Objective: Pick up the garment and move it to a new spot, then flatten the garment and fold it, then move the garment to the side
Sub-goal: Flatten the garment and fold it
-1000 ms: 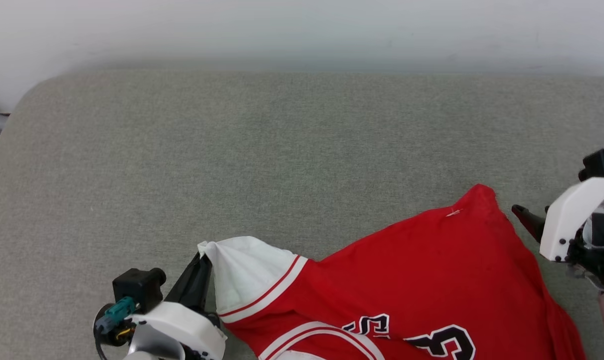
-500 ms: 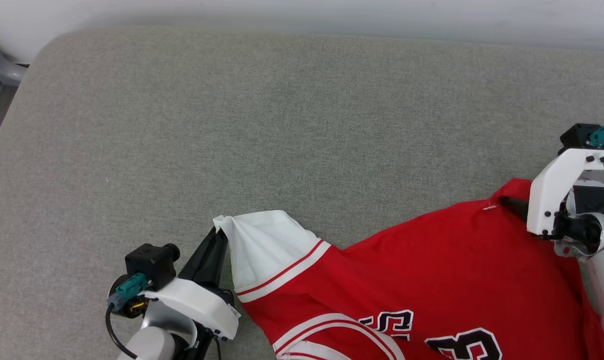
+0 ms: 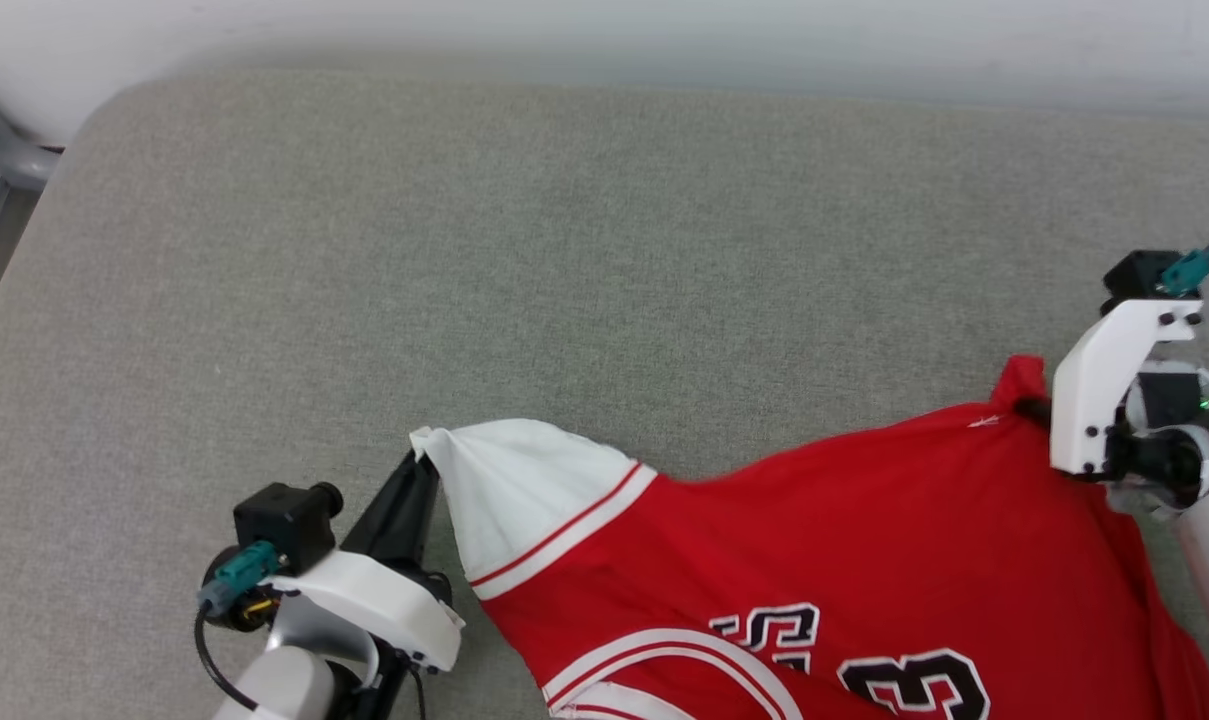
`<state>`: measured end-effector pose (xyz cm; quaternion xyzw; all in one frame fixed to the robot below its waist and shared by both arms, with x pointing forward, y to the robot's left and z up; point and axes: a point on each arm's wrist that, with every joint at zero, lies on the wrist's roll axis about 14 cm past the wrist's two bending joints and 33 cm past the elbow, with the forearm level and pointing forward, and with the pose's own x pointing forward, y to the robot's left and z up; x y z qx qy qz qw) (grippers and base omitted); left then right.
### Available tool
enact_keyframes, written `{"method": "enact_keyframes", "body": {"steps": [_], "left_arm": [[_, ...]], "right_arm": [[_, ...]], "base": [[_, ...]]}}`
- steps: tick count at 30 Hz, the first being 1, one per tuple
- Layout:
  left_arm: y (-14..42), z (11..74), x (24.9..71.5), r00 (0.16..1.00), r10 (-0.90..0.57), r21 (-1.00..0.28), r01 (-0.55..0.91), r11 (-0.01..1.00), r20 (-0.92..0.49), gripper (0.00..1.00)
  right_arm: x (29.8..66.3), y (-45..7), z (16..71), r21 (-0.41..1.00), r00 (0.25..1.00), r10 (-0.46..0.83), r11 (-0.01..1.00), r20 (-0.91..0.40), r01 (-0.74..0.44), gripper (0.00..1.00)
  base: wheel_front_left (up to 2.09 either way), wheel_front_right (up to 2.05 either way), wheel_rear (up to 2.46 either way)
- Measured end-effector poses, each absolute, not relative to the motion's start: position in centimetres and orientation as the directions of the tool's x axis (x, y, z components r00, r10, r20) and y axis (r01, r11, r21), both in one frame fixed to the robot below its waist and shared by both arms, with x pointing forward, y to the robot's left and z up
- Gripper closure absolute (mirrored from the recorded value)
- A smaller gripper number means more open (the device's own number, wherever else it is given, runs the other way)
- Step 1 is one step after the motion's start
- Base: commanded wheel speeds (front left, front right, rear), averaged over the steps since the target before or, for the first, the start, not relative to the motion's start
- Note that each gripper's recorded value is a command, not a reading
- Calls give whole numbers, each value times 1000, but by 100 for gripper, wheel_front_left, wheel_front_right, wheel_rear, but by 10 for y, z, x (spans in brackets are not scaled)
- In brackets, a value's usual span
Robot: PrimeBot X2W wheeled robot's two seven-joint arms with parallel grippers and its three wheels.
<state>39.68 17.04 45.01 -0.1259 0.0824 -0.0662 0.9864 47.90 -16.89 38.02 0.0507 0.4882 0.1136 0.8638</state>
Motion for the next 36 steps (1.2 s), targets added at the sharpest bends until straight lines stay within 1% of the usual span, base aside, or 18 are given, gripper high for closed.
{"method": "enact_keyframes", "body": {"steps": [1, 6, 13, 18, 25, 27, 31, 36], "left_arm": [[172, 453, 398, 979, -150, -252, 111, 961, -138, 100], [185, 486, 413, 989, -136, -195, 124, 973, -50, 100], [191, 567, 453, 978, -156, -117, 173, 978, 138, 100], [183, 627, 486, 949, -196, -56, 216, 975, 245, 100], [186, 692, 540, 925, -185, 6, 194, 981, 333, 100], [190, 706, 555, 919, -174, 25, 176, 984, 353, 100], [195, 737, 585, 902, -156, 58, 145, 988, 402, 100], [200, 758, 617, 885, -140, 81, 116, 990, 444, 100]], "right_arm": [[482, -172, 386, 192, 518, 241, 970, -820, -148, 100], [507, -188, 440, 143, 680, 215, 976, -701, -161, 100], [516, -211, 501, 105, 826, 162, 987, -540, -125, 100], [526, -225, 549, 59, 908, 111, 994, -405, -95, 100], [557, -232, 622, 23, 980, 64, 998, -187, -60, 100], [567, -231, 637, 14, 988, 57, 998, -146, -55, 100], [591, -234, 679, -17, 999, 31, 999, -13, -31, 100], [618, -236, 715, -41, 991, 8, 999, 134, -2, 100]], "base": [[0, 0, 0], [0, 0, 0], [0, 0, 0], [0, 0, 0], [0, 0, 0], [0, 0, 0], [0, 0, 0], [0, 0, 0]]}}
